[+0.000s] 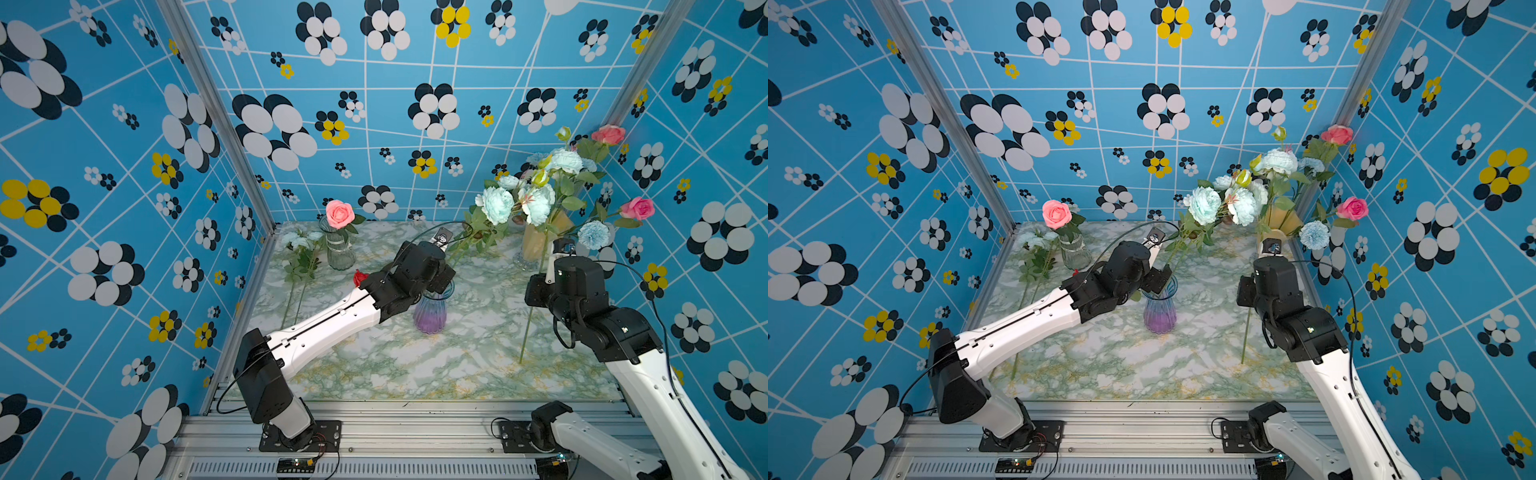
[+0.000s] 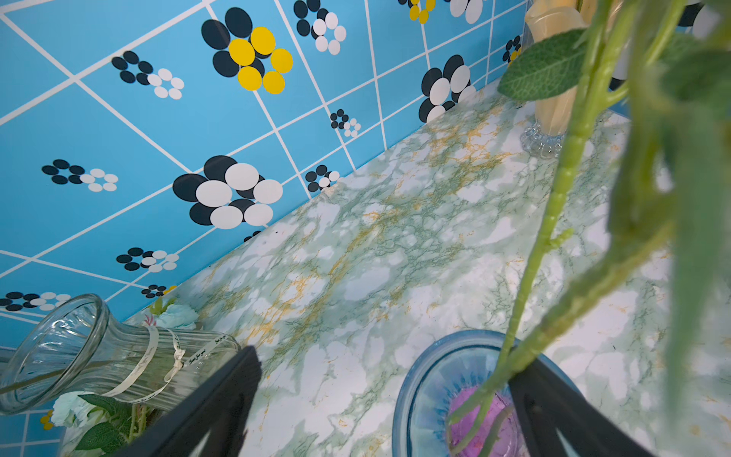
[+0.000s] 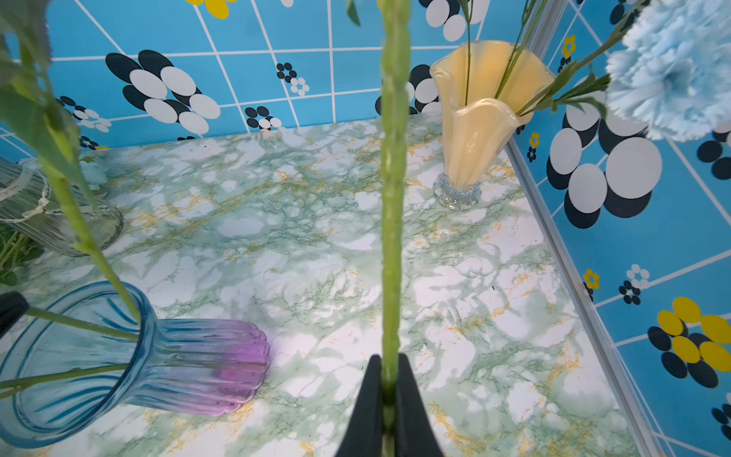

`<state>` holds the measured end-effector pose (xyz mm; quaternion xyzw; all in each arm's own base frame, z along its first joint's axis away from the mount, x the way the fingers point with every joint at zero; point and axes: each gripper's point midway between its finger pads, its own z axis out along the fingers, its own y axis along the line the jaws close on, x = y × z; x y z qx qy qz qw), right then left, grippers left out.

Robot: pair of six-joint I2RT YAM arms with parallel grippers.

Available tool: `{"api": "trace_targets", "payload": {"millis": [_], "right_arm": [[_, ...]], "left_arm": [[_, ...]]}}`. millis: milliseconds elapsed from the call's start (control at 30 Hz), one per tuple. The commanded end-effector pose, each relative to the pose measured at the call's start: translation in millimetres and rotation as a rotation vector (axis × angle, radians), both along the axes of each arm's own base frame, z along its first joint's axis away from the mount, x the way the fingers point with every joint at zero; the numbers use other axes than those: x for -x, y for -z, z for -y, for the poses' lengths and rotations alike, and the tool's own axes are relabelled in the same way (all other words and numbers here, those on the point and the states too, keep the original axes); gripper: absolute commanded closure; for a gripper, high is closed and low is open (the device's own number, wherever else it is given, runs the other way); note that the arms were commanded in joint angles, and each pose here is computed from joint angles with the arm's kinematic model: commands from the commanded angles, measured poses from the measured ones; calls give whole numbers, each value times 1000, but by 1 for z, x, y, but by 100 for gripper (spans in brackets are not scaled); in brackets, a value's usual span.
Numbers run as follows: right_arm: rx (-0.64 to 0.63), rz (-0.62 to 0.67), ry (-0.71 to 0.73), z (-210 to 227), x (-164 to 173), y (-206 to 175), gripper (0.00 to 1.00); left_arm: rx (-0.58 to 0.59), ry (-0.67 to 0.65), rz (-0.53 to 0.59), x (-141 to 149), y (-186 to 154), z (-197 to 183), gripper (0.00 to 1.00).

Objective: Pick out blue flowers from the vase
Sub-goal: Place the flower at the center of the board.

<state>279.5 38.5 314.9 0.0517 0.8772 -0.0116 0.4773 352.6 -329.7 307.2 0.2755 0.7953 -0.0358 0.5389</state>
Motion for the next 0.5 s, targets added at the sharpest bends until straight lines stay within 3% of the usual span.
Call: {"api": "trace_targets", "payload": {"millis": [0, 467], "right_arm": [[-69, 10, -39, -14, -11, 1, 100], [-114, -160, -141, -49, -39, 62, 100]], "left_arm": [[45, -12, 20, 2, -13, -8, 0], [89, 3, 37, 15, -27, -16, 0]]}}
